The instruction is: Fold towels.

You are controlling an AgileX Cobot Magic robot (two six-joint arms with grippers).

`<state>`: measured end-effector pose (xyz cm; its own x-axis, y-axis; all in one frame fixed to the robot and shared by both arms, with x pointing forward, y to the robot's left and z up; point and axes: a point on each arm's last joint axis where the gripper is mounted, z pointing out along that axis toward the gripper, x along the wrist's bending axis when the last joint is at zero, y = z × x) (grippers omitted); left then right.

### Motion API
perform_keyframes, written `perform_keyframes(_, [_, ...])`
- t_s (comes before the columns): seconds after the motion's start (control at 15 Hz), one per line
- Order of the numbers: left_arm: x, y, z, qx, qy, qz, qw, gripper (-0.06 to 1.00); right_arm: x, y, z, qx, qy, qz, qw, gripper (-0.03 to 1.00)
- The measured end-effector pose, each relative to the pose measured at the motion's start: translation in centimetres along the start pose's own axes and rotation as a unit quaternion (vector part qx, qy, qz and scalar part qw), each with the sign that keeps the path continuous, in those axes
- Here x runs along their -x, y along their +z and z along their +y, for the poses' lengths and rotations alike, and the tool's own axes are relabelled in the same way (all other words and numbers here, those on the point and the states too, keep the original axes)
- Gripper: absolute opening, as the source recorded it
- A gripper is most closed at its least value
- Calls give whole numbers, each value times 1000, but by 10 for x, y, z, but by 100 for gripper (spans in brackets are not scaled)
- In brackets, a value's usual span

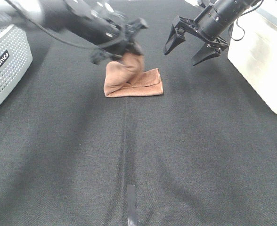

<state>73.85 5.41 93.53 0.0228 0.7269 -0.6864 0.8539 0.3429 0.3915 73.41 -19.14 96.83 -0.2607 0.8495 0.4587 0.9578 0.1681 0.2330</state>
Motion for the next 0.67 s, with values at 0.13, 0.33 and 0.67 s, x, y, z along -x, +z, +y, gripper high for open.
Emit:
perform_keyframes(0.13, [7, 7, -3, 18, -7, -13, 1000, 50, 0, 0, 0, 0, 1, 0, 1000, 92])
perform_keyframes(0.33, [15, 4, 1, 46, -24, -31, 998, 60, 0, 0, 0, -1, 1, 1, 1000, 92])
perform_keyframes(0.67, [15, -27, 33, 92, -20, -37, 995, 61, -19, -1, 2, 11, 14, 91, 996, 92])
